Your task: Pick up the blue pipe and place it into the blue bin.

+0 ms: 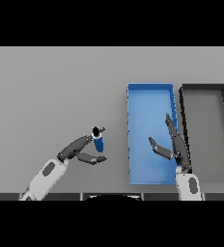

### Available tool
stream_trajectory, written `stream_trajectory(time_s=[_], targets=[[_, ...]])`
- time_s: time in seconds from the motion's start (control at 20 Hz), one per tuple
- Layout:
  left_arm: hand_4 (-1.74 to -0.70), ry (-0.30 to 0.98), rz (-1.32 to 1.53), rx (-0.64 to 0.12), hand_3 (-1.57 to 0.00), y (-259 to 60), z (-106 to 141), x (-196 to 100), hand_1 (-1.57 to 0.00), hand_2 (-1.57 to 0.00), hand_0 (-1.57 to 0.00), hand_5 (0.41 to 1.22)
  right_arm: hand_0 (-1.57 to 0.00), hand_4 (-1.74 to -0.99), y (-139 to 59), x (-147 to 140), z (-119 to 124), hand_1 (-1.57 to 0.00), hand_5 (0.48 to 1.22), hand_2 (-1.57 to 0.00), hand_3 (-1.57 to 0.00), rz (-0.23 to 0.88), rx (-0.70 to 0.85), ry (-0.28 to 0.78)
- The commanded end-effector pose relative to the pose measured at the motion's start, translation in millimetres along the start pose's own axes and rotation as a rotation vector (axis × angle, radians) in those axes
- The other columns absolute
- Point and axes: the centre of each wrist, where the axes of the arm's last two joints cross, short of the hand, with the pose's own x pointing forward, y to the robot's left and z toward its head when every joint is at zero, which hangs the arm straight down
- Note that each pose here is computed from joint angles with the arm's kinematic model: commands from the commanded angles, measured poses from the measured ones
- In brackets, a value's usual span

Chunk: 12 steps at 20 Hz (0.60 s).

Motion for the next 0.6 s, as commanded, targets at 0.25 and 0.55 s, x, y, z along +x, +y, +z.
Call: stream_trajectory(time_s=[0.25,0.55], targets=[[-1.14,-0.08,0.075,0.003,-0.1,-11,-30,1,-0.03,-0.11,0.0,0.55,0.0,-1.266,0.0,2,0,0.0,0.601,0.0,0.0,-0.001,-0.002,-0.004],[-1.53,-0.128,0.195,0.055,-1.1,-24,-38,1,-1.07,-1.12,-0.99,1.02,0.0,-1.262,-2.5,2,-1,0.0,0.611,0.0,0.0,0.001,-0.003,-0.012]])
